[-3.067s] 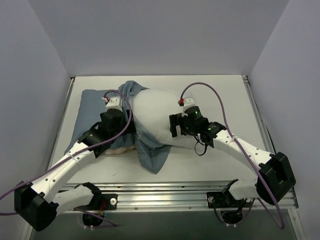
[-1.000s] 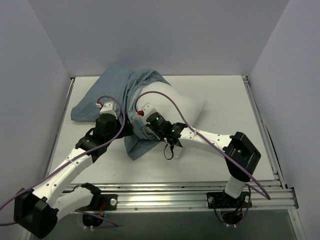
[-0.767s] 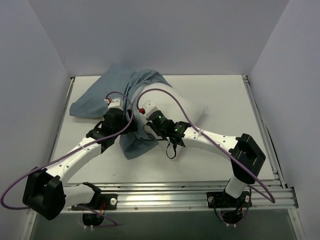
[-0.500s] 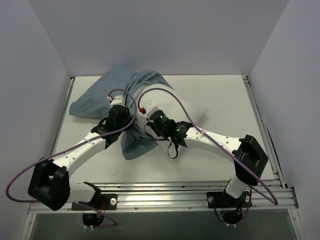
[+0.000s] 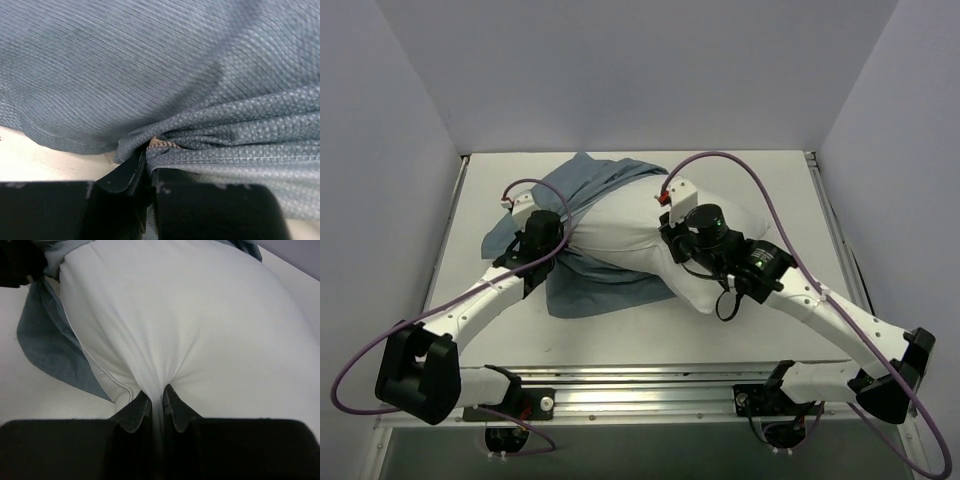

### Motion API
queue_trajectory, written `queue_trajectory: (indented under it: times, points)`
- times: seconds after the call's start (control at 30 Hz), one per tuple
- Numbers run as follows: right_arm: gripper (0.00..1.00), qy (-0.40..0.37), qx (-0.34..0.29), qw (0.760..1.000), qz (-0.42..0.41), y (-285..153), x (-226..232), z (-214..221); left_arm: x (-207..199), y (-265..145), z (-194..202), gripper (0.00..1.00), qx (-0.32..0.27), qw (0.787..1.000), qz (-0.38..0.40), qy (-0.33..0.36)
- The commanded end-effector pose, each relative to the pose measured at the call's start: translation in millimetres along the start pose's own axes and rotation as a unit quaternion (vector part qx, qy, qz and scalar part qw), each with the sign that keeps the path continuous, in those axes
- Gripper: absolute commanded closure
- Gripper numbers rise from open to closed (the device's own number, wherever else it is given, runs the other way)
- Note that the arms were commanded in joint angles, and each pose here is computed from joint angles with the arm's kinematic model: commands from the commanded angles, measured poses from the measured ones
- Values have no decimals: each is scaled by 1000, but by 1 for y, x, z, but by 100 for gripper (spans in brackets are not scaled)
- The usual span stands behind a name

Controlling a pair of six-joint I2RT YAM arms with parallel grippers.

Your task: Remove the pillowcase from the pillow

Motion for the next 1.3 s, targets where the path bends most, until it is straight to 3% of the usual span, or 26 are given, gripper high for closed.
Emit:
queue_trajectory:
  times: [0.0, 0.13, 0.23, 0.4, 0.43, 0.47, 0.5, 0.57, 0.6, 0.7, 0.77, 0.87, 0.93, 1.07, 1.13, 1.17, 1.27]
  points:
    - [100, 50, -117, 992, -15, -64, -12, -66, 38, 11, -7, 90, -35, 992, -116, -30]
    - [100, 62, -126, 987, -81, -98, -6, -71, 37, 24, -2, 87, -34, 990, -129, -46]
    - [100, 46, -91, 982, -156, -106, 9, -58, 29, 26, -4, 84, -28, 992, -110, -53]
    - [100, 41, 39, 958, -280, -88, 36, 6, 22, 3, -2, 67, -3, 998, -37, -57]
    - [95, 46, 57, 954, -292, -85, 39, 16, 22, -10, -11, 62, -14, 998, -15, -58]
    - [87, 49, 65, 949, -305, -82, 42, 21, 24, -18, -9, 48, -6, 999, -2, -50]
    - [67, 59, 85, 942, -319, -80, 45, 33, 21, -28, -11, 41, 1, 999, 25, -46]
    - [51, 65, 84, 940, -325, -78, 47, 34, 24, -54, -21, 24, -7, 998, 59, -29]
    - [37, 63, 84, 938, -330, -78, 47, 33, 22, -65, -29, 20, -11, 996, 83, -18]
    - [23, 55, 72, 941, -327, -76, 48, 20, 18, -93, -40, 6, -9, 989, 144, 17]
    - [20, 70, 44, 961, -264, -65, 36, 7, 9, -105, -56, 4, -10, 983, 182, 39]
    - [7, 119, 8, 981, -152, -46, 0, -9, -16, -108, -73, 3, 0, 965, 250, 81]
    - [4, 166, 12, 980, -107, -32, -33, -9, -34, -99, -71, 3, 23, 949, 286, 129]
    - [2, 235, 46, 967, -88, -13, -62, 13, -86, -102, -97, 4, -3, 918, 322, 233]
    - [2, 255, 49, 962, -91, -5, -65, 19, -122, -98, -81, 4, 6, 885, 345, 312]
    - [2, 274, 63, 955, -94, 0, -66, 29, -135, -101, -93, 4, -15, 880, 347, 325]
    - [2, 295, 68, 948, -98, 12, -69, 40, -170, -86, -75, 3, 2, 855, 362, 372]
Point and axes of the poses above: each gripper's point midway between its finger pads, its own y axis out along the fingers, its own x axis along the line the jaws close on, z = x × y, the point moved 6 cm from there along -y, back along the fingers, and after that the axes turned 13 degrees about y, right-handed, at the moved point
